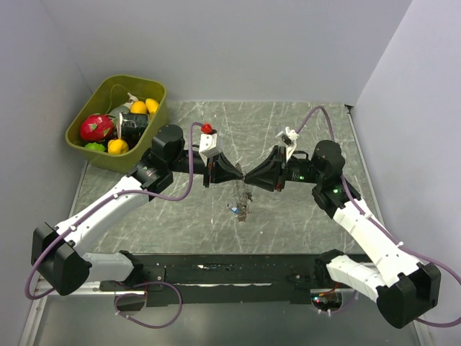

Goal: Put the keys on the keyring

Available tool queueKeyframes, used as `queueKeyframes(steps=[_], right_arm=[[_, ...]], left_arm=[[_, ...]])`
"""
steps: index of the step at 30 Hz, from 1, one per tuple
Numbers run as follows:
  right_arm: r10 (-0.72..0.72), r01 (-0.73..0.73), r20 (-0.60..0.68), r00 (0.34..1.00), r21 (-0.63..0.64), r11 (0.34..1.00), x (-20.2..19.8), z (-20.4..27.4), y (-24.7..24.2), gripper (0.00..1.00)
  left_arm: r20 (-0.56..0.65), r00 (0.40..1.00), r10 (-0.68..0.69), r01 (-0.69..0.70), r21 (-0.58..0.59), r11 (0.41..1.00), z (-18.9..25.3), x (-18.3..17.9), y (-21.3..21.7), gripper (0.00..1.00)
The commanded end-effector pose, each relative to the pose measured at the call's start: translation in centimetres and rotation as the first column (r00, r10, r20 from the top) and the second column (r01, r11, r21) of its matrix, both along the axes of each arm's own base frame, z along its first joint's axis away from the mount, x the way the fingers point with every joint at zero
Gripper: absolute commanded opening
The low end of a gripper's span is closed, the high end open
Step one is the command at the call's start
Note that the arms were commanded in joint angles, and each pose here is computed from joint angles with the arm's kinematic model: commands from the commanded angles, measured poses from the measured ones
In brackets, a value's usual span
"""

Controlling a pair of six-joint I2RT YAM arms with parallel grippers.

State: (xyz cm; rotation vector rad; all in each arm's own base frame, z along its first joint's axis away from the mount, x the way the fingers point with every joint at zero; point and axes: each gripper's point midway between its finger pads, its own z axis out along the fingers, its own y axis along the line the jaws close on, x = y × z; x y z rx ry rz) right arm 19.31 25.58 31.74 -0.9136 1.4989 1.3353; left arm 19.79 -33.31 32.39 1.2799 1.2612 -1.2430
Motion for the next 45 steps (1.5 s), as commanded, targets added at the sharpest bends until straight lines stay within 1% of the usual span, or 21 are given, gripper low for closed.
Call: queueKeyframes(steps=[1,3,6,9,19,20,21,23,25,26,28,29,31,33,35,36,37,38,39,40,45], right_arm=[[-0.002,0.002,0.054,0.999,0.015,1.0,0.2,1.3,0.2,0.26],[0.001,-0.001,0.055,0.998,0.015,1.0,0.1,1.2,0.2,0.24],[0.011,-0.012,0.059,0.998,0.02,1.0,-0.1,1.4,0.3,0.1],[0.029,-0.031,0.055,0.998,0.032,0.999,-0.3,1.6,0.4,0.0],[0.047,-0.051,0.058,0.997,0.079,0.996,-0.9,2.6,0.4,0.0],[0.046,-0.051,0.062,0.997,0.087,0.995,-1.0,2.8,0.4,0.0],[0.043,-0.049,0.064,0.997,0.103,0.993,-1.1,3.1,0.4,0.0],[0.039,-0.048,0.072,0.997,0.124,0.991,-1.3,3.5,0.3,0.0],[0.034,-0.047,0.079,0.996,0.157,0.986,-1.5,3.9,0.3,0.0],[0.028,-0.041,0.081,0.996,0.166,0.985,-1.5,3.9,0.2,0.0],[0.019,-0.038,0.097,0.995,0.196,0.98,-1.6,4.7,0.1,0.0],[0.015,-0.034,0.099,0.995,0.2,0.979,-1.6,4.7,0.1,0.0],[0.001,-0.025,0.111,0.994,0.218,0.976,-1.7,5.2,-0.1,0.0],[-0.004,-0.024,0.121,0.993,0.225,0.974,-1.8,5.4,-0.1,0.0],[-0.022,-0.01,0.133,0.991,0.238,0.971,-1.7,5.8,-0.3,0.0],[-0.031,-0.004,0.136,0.99,0.246,0.969,-1.7,5.9,-0.4,0.0],[-0.043,-0.003,0.164,0.985,0.269,0.963,-2.0,6.6,-0.6,0.0],[-0.067,0.02,0.157,0.985,0.285,0.958,-1.8,6.5,-0.8,0.0],[-0.078,0.026,0.164,0.983,0.298,0.954,-1.9,6.8,-0.9,0.0],[-0.087,0.028,0.177,0.98,0.312,0.95,-2.1,7.2,-1.1,0.0],[-0.111,0.031,0.205,0.972,0.359,0.933,-2.4,8.4,-1.4,0.0]], left_arm=[[0.117,0.992,-0.041,0.053,-0.1,0.994,4.9,-1.4,0.2,0.01],[0.12,0.992,-0.044,0.056,-0.101,0.993,4.9,-1.5,0.2,0.01],[0.115,0.992,-0.049,0.061,-0.1,0.993,5.0,-1.6,0.2,0.01],[0.118,0.991,-0.055,0.067,-0.1,0.993,5.0,-1.7,0.1,0.01],[0.121,0.992,-0.028,0.042,-0.109,0.993,5.0,-1.2,0.1,0.02],[0.122,0.992,-0.021,0.034,-0.11,0.993,5.0,-1.0,0.0,0.07],[0.088,0.996,0.002,0.008,-0.115,0.993,5.1,-0.8,0.0,0.11],[0.08,0.996,0.033,-0.022,-0.14,0.99,5.5,-0.5,0.1,0.15],[0.046,0.997,0.06,-0.052,-0.163,0.985,5.5,-0.3,0.2,0.25],[0.063,0.996,0.07,-0.056,-0.2,0.978,6.3,-0.4,0.3,0.31],[0.034,0.996,0.081,-0.071,-0.225,0.972,6.5,-0.6,0.5,0.39],[0.047,0.995,0.087,-0.072,-0.253,0.965,7.1,-0.6,0.7,0.46],[0.02,0.995,0.103,-0.093,-0.272,0.958,7.3,-0.7,0.9,0.5],[0.021,0.994,0.106,-0.094,-0.301,0.949,7.8,-0.7,1.2,0.51],[-0.012,0.996,0.089,-0.089,-0.305,0.948,7.5,-0.7,1.5,0.5],[0.006,0.997,0.079,-0.073,-0.334,0.94,8.2,-0.9,1.7,0.5],[-0.036,0.997,0.069,-0.077,-0.336,0.939,7.8,-0.8,2.0,0.5],[-0.04,0.998,0.047,-0.058,-0.346,0.936,7.9,-1.1,2.2,0.5],[0.003,1.0,0.03,-0.027,-0.393,0.919,9.0,-1.6,2.6,0.5],[-0.058,0.998,0.012,-0.034,-0.394,0.919,8.5,-1.5,2.9,0.49],[-0.073,0.995,-0.065,0.03,-0.409,0.912,8.7,-2.2,3.1,0.44]])
